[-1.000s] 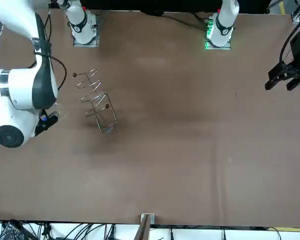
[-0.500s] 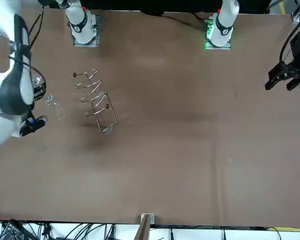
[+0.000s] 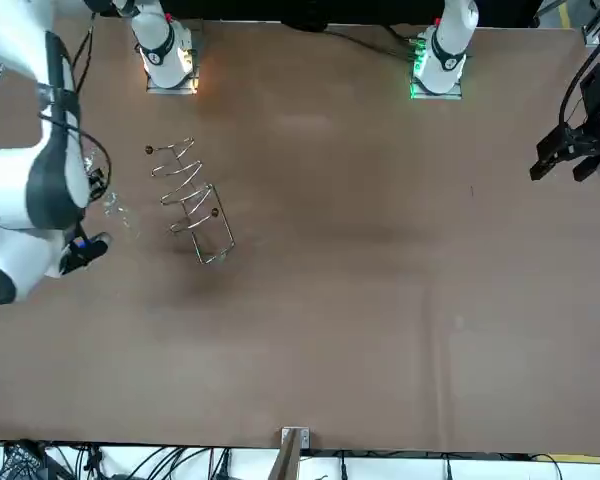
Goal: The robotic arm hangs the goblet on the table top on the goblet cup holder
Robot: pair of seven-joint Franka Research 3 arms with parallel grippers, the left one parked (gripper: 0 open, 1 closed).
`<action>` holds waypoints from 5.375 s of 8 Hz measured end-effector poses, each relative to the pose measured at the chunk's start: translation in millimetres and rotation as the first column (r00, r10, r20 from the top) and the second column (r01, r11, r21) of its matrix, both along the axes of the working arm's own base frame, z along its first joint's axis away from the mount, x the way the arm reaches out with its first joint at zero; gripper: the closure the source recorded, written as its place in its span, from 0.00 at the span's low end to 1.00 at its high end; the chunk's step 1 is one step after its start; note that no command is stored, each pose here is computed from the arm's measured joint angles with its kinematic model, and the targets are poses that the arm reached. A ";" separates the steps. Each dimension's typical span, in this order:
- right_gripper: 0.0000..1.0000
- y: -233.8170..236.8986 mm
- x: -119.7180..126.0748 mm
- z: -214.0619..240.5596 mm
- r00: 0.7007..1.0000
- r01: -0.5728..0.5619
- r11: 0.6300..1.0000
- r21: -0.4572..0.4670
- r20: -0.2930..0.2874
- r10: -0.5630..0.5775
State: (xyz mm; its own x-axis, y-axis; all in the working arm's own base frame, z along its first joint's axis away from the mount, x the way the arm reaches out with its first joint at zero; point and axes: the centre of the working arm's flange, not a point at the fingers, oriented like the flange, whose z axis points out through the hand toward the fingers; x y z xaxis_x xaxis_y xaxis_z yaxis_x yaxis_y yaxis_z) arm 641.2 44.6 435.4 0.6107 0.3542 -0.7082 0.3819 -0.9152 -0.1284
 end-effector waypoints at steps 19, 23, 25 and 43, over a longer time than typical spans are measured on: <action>0.88 137.4 11.2 -3.4 0.927 -0.292 0.945 -0.150 0.200 0.318; 0.88 160.0 7.8 -28.0 0.929 -0.293 0.940 -0.174 0.178 0.323; 0.88 164.9 6.3 -27.4 0.927 -0.300 0.938 -0.174 0.179 0.330; 0.88 201.9 -6.4 -14.5 0.910 -0.326 0.927 -0.186 0.204 0.361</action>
State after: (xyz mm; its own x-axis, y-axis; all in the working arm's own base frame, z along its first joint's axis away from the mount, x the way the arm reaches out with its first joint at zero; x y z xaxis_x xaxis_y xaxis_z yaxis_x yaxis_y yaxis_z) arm 634.7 246.5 420.9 0.6219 0.4759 -0.6219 0.6786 -0.7238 0.1247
